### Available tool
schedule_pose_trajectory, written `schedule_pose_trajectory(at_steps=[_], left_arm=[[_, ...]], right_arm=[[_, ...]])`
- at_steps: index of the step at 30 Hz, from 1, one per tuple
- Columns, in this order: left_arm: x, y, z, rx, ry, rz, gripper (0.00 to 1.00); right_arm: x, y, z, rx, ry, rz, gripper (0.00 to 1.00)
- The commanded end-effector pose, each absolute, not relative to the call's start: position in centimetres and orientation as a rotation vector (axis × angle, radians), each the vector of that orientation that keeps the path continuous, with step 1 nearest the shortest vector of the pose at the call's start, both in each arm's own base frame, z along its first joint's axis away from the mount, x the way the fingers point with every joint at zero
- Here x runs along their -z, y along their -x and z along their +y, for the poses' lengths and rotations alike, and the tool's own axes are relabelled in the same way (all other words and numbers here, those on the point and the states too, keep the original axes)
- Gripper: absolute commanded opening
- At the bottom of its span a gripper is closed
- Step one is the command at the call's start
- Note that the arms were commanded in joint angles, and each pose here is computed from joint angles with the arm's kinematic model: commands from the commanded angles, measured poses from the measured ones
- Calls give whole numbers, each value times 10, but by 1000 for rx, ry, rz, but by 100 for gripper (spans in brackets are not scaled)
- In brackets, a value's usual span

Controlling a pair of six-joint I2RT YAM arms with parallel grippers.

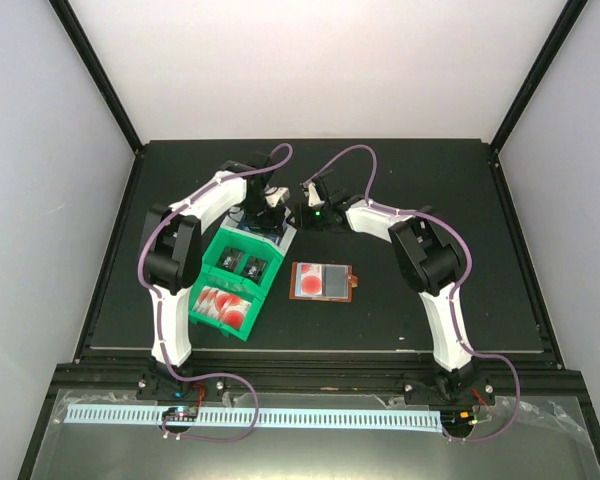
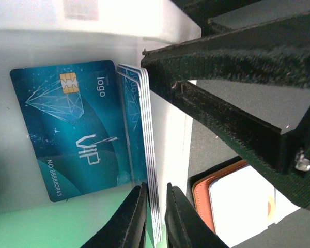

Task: Put the credit cards into the card holder
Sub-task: Pick up the credit card from the storage box.

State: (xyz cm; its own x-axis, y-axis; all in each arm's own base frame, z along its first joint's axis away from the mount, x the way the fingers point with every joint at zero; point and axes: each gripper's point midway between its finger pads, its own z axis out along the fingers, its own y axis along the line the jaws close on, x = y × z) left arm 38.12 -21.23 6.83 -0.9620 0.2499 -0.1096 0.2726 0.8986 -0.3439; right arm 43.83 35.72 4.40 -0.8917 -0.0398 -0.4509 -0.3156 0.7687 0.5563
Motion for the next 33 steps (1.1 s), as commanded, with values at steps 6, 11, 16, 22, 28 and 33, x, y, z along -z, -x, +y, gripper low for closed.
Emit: schedule_pose_trajectory(at_steps=[6,11,16,22,28,33], left_arm=[[-89,-385,-218,571,-449,2962,12],[-83,-390,-217,551,-440,2967,29],[-68,-396,-220,543,-435,2982,37],[-55,-394,-225,536,-478,3011,34],[-58,-393,-226,542,-486,3001,27],[-71,-393,-228,569,-479,2983,21]], right_arm=[[-29,-442,339,-794,210,2597,44],[-28,-441,339,-795,211,2599,44],[-25,-440,338,-791,207,2608,44],[-28,-442,337,-789,201,2601,44],[-28,-442,337,-789,200,2601,44],[-28,-441,337,-786,199,2602,44]])
